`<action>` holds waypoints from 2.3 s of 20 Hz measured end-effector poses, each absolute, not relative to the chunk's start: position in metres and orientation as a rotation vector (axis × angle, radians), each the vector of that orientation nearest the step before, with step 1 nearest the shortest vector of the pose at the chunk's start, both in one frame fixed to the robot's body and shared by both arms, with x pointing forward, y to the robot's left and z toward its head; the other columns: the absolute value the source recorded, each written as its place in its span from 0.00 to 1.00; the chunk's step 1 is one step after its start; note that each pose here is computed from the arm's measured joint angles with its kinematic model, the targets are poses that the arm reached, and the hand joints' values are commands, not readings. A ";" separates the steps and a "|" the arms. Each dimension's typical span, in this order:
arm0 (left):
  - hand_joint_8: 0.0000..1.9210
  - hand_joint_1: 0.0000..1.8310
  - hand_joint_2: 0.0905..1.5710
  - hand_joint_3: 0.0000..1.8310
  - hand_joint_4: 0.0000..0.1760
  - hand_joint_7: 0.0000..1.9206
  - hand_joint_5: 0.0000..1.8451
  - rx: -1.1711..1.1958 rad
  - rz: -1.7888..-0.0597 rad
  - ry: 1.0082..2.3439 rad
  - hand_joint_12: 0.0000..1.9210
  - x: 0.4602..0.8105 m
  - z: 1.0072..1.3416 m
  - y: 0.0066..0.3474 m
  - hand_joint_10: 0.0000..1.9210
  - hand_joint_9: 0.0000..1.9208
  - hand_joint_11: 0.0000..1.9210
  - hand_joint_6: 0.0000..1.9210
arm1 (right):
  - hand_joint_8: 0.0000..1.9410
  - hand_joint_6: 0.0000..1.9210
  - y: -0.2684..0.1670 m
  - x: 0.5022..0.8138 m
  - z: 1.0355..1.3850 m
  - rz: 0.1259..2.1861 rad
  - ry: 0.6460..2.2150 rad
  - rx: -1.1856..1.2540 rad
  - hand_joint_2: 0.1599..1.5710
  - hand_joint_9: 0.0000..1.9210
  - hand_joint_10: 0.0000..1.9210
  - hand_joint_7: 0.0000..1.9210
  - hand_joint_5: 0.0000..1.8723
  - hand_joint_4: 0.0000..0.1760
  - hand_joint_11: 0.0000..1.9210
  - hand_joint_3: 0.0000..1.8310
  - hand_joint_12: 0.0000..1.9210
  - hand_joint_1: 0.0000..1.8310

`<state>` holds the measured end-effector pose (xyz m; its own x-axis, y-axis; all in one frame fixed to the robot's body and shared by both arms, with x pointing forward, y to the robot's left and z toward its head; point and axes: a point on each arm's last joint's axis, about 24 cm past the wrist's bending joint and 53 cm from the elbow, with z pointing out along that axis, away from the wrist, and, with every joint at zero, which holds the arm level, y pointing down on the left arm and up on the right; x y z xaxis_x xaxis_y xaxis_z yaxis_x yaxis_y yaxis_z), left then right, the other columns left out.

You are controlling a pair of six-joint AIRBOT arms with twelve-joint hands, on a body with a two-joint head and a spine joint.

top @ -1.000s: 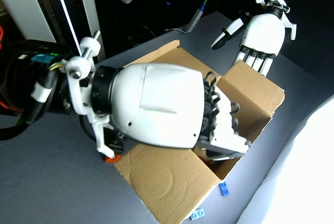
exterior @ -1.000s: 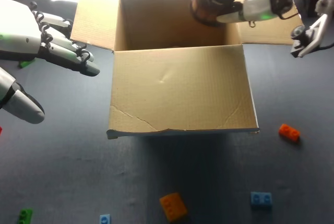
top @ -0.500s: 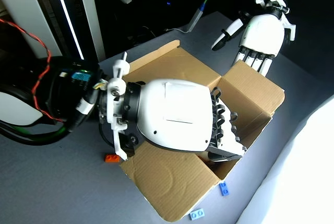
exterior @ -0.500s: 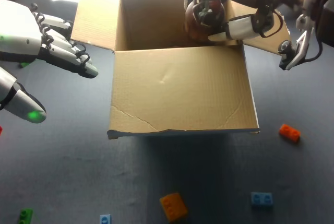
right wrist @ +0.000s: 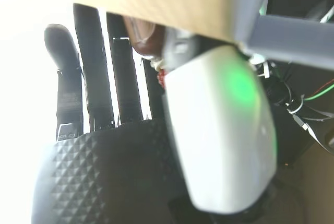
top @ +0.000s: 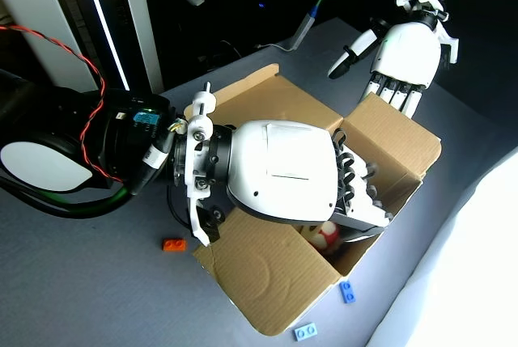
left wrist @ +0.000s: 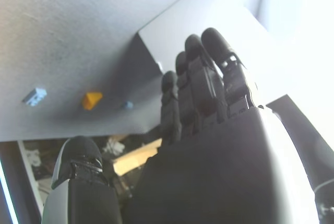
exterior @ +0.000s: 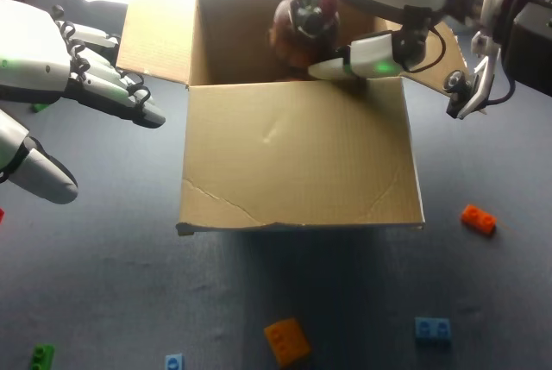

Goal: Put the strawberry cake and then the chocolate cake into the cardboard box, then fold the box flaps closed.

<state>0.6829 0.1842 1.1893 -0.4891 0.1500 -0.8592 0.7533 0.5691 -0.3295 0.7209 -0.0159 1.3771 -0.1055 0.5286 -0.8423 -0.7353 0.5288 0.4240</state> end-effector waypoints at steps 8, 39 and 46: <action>0.00 0.08 0.67 0.00 0.20 0.16 0.13 0.726 -0.913 1.965 0.57 0.683 1.190 0.184 0.00 0.18 0.00 0.00 | 0.00 0.00 -0.031 0.725 1.378 1.053 1.284 -0.191 0.57 0.08 0.02 0.08 0.03 0.01 0.00 0.00 0.30 0.33; 0.00 0.00 0.75 0.00 0.16 0.12 0.12 0.751 -0.963 1.769 0.47 0.694 1.267 0.137 0.00 0.15 0.00 0.00 | 0.00 0.00 -0.263 0.720 1.293 0.655 1.405 0.226 0.78 0.11 0.00 0.11 0.08 0.00 0.00 0.00 0.32 0.04; 0.00 0.00 0.76 0.00 0.14 0.12 0.11 0.842 -0.971 1.753 0.49 0.692 1.265 0.102 0.00 0.15 0.00 0.00 | 0.00 0.00 -0.223 0.724 1.210 0.696 1.665 0.192 0.79 0.10 0.00 0.11 0.08 0.00 0.00 0.00 0.28 0.00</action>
